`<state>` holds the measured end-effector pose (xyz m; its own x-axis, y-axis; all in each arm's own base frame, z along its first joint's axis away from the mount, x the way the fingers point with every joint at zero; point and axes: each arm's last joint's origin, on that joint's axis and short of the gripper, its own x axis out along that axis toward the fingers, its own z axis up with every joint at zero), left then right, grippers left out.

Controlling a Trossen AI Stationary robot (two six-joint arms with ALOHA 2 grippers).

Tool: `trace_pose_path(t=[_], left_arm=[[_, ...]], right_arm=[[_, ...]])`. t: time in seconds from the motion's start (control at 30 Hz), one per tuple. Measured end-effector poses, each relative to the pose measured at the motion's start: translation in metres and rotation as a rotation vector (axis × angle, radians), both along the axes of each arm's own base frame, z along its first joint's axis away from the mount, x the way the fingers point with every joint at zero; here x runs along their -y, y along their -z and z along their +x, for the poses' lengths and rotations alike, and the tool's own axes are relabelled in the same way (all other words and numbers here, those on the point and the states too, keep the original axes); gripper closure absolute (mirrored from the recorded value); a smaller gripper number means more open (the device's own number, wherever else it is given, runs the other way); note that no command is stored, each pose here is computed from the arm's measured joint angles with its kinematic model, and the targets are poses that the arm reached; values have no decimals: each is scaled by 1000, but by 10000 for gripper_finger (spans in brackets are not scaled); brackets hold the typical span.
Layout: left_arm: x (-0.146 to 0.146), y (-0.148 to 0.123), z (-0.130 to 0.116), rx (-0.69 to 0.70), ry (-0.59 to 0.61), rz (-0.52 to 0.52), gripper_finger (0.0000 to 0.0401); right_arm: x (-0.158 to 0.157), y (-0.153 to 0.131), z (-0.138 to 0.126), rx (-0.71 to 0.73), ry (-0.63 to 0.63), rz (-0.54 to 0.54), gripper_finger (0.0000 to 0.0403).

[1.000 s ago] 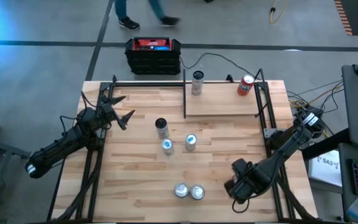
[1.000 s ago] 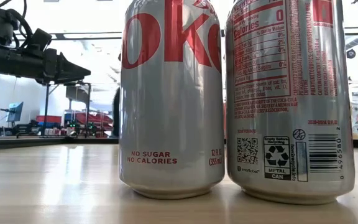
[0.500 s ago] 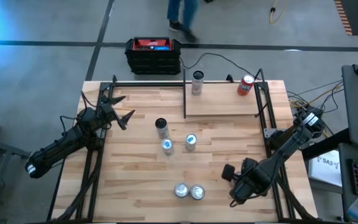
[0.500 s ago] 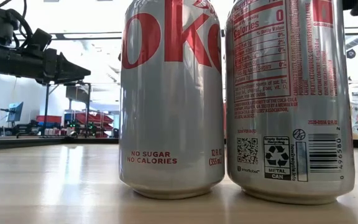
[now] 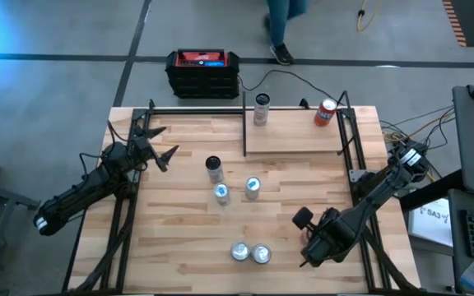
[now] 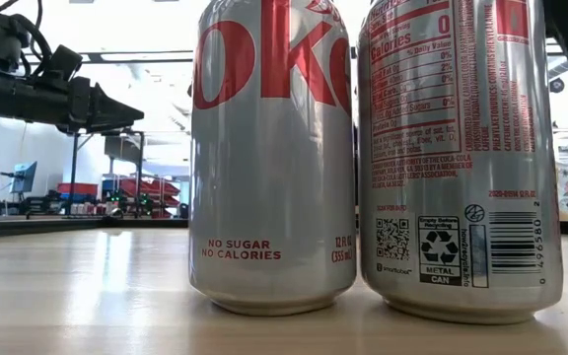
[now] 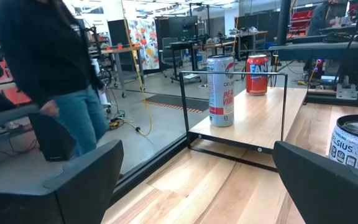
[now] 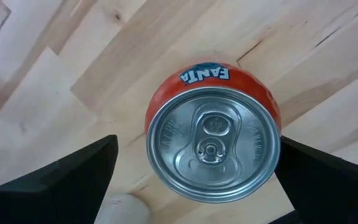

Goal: Place canned beverage on shelf
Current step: Put the red soda can on the shelf aligned with the other red soda can

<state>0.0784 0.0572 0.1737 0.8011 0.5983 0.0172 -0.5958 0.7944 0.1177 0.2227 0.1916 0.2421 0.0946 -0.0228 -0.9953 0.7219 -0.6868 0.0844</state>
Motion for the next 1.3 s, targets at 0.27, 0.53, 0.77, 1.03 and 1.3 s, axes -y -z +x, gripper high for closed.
trace_pose_path(t=[0.27, 0.53, 0.77, 1.03, 1.3], left_arm=[[0, 0, 0, 0, 0, 0, 3], [0, 0, 0, 0, 0, 0, 3], [0, 0, 0, 0, 0, 0, 3], [0, 0, 0, 0, 0, 0, 3], [0, 0, 0, 0, 0, 0, 3]], right_arm=[[0, 8, 1, -34, 81, -8, 3], [-5, 24, 6, -90, 82, -32, 3], [-5, 26, 6, -100, 82, -41, 52], [-5, 26, 6, -102, -23, -47, 111], [-1, 26, 9, -87, -360, -111, 111]])
